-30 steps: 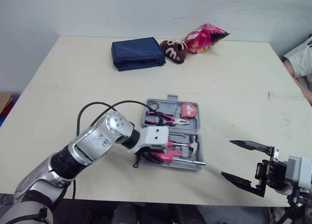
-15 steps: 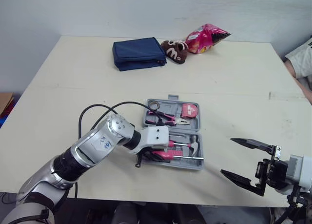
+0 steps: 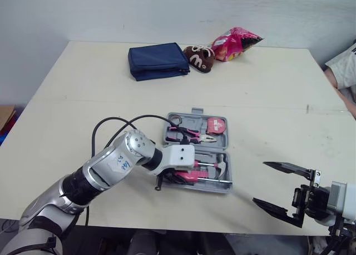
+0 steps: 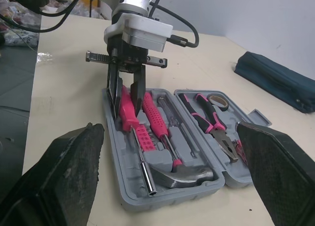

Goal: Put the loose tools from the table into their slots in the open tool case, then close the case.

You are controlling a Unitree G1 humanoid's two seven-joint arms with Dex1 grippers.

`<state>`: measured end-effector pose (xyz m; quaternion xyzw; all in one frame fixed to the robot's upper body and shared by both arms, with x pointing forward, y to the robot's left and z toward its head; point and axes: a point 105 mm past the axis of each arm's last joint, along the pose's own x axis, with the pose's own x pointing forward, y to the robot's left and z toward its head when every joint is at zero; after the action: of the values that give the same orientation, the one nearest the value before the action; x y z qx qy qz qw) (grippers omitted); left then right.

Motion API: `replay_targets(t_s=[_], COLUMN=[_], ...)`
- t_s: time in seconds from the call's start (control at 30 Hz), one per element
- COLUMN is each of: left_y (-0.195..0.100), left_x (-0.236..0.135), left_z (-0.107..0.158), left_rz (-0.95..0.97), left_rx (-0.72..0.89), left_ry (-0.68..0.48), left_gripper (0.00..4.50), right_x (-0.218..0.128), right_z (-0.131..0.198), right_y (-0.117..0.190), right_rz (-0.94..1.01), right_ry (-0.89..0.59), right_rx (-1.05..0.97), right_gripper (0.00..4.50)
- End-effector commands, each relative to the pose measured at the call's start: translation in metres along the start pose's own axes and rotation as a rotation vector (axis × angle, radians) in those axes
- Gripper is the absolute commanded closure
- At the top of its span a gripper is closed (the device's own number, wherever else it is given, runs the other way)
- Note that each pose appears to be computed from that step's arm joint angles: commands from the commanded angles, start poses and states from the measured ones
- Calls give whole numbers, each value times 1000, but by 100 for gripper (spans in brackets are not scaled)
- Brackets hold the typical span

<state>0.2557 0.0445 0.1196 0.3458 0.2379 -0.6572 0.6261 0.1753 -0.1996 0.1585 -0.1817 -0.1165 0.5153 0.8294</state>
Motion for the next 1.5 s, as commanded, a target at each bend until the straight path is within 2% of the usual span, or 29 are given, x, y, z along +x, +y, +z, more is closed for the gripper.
replay_targets(t_s=[0.03,0.33,0.37,0.47,0.67,0.8,0.83,0.87,0.93,1.0,1.03,1.4,1.5], left_y=[-4,-5,-6,-2,-6,3,4,4,4,3,3,4,1], left_x=[1,0,0,-4,-20,-28,-29,-31,-30,-23,-18,15,19], left_z=[-4,-6,-5,8,23,30,31,31,29,19,14,-21,-35], left_rz=[-10,-15,-20,-3,-51,-8,-10,-12,-10,-10,-12,-23,-45], left_rx=[4,5,9,63,132,216,197,185,209,207,200,110,81], left_ry=[30,37,34,-28,-151,-314,-368,-406,-477,-468,-456,-322,-236], left_gripper=[396,396,292,173,173,173,226,248,329,418,443,443,443], right_x=[-2,6,7,10,14,15,14,14,11,8,7,-3,-1], right_z=[9,18,18,20,21,21,20,20,17,15,14,5,5], right_y=[-3,-4,-5,-7,-11,-12,-12,-12,-12,-11,-10,-6,-6], right_rz=[-23,-26,-27,-28,-27,-29,-32,-33,-39,-45,-48,-59,-59], right_ry=[-16,-23,-23,-26,-27,-26,-24,-24,-19,-16,-15,-9,-9], right_rx=[-38,-43,-42,-44,-43,-41,-39,-38,-34,-30,-29,-24,-24], right_gripper=[0,0,0,0,0,0,0,0,0,0,0,0,0])
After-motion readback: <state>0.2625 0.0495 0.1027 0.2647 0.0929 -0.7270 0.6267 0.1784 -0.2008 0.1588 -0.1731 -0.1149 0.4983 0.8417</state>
